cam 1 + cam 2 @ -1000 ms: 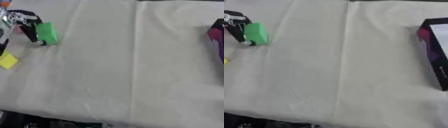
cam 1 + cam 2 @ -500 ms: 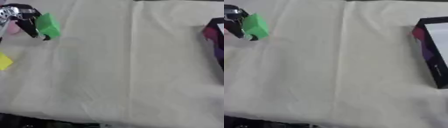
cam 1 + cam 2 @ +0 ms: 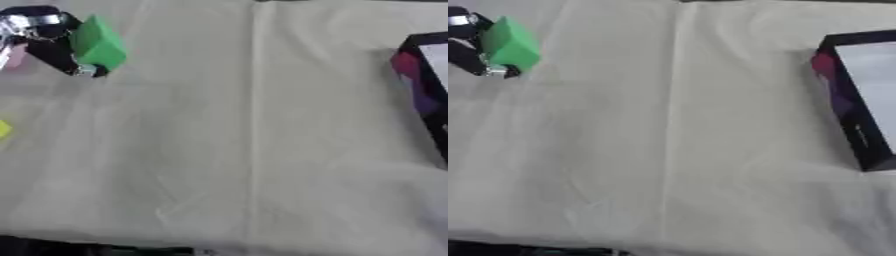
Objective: Pick up the objects with one hand, pass them to the other hand, and then place them into the box on the other side of the table.
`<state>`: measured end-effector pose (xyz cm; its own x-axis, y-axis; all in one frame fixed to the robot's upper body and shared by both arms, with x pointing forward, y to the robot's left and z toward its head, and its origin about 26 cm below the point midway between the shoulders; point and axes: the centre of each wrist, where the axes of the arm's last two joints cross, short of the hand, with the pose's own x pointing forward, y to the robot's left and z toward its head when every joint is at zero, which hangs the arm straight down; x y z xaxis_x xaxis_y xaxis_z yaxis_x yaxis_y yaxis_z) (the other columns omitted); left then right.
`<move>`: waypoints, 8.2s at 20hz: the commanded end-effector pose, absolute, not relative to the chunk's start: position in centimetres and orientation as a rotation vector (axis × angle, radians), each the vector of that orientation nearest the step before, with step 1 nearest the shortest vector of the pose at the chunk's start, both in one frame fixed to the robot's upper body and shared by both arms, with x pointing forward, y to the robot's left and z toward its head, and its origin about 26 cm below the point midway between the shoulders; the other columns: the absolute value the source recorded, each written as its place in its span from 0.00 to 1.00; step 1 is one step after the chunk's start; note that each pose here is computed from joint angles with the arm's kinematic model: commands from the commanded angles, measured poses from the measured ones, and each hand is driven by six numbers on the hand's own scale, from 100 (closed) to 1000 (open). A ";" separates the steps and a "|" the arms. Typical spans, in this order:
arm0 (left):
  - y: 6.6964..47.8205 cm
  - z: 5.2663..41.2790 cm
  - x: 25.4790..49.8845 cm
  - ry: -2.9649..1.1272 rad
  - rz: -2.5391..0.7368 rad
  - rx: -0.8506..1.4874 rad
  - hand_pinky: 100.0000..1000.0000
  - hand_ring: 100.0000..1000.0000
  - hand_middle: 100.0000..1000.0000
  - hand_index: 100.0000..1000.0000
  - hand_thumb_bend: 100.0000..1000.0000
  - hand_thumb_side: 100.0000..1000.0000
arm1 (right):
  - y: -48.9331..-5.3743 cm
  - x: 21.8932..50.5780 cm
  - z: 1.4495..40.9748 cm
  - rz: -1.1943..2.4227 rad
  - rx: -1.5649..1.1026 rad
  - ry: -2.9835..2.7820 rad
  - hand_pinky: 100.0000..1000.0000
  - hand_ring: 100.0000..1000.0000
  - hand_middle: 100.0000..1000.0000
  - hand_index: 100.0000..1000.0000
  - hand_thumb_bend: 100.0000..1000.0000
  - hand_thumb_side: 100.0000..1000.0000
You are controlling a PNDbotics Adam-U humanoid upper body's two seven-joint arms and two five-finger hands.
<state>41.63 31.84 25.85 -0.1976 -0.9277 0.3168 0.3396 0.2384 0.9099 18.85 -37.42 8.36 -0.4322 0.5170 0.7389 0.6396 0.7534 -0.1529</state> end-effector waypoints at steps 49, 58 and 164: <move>18.7 21.8 39.8 -1.817 -1.453 0.533 0.70 0.52 0.48 0.37 0.00 0.24 | -32.8 28.1 24.0 0.663 -0.565 -2.069 0.69 0.78 0.79 0.79 0.81 0.15; 16.4 21.8 39.8 -1.880 -1.475 0.501 0.69 0.52 0.47 0.37 0.00 0.23 | -31.2 28.7 24.5 0.724 -0.527 -2.051 0.69 0.78 0.80 0.79 0.82 0.15; 2.0 21.0 37.9 -2.202 -1.595 0.041 0.68 0.48 0.45 0.36 0.00 0.35 | -22.4 30.0 24.4 1.076 -0.125 -1.869 0.63 0.64 0.49 0.57 0.65 0.00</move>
<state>38.36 2.65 19.71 -0.8932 -0.2961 0.3384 0.2380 0.3274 0.9144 30.12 -22.26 23.71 -0.5337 0.4894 0.6897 -0.3471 0.6169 -0.7063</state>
